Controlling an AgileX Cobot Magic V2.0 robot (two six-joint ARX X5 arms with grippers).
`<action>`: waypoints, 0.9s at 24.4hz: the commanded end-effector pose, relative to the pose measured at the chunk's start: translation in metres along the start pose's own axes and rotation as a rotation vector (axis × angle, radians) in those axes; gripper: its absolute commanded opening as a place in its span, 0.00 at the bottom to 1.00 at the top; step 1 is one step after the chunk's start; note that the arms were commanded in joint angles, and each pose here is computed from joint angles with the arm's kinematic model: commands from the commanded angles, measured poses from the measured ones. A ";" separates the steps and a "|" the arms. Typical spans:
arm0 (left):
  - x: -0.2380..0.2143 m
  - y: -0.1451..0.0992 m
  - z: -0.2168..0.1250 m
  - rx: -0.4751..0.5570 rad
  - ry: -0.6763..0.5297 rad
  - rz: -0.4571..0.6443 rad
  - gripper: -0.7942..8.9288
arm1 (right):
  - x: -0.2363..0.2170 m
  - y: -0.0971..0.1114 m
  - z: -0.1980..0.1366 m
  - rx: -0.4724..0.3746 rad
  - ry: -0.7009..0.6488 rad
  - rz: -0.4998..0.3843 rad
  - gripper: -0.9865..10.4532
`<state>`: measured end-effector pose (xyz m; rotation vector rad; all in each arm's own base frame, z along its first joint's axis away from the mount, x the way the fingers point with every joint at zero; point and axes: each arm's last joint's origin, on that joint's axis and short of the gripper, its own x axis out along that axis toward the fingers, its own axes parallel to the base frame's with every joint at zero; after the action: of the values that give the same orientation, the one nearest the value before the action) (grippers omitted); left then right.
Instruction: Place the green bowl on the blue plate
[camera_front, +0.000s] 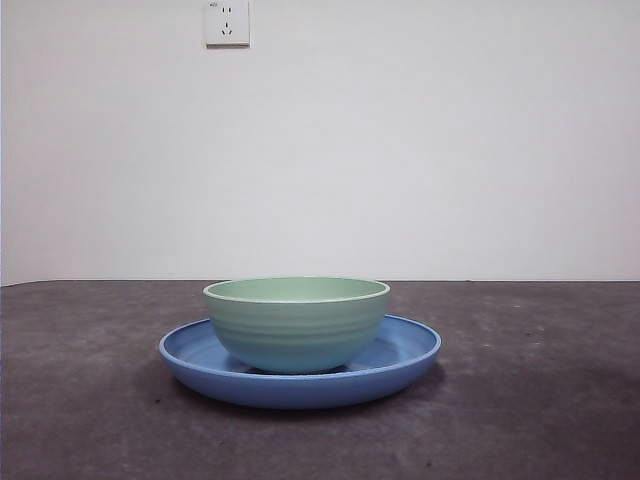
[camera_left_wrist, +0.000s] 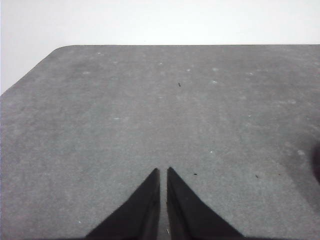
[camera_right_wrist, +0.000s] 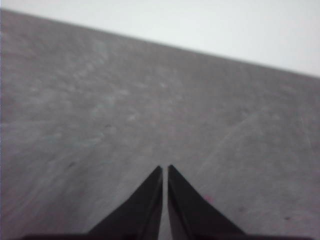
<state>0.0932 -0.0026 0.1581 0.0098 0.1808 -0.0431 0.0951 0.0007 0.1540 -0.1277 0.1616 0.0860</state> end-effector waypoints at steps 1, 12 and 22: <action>0.002 0.000 -0.007 0.006 0.025 0.004 0.11 | 0.001 -0.002 -0.004 0.077 0.006 -0.080 0.10; 0.002 0.000 -0.007 0.005 0.025 0.004 0.11 | 0.001 -0.005 -0.004 0.085 0.018 -0.177 0.10; 0.002 0.000 -0.007 0.005 0.025 0.004 0.11 | 0.001 -0.005 -0.002 0.085 -0.002 -0.177 0.10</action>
<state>0.0932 -0.0026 0.1581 0.0098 0.1812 -0.0431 0.0956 -0.0042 0.1535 -0.0735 0.1565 -0.0913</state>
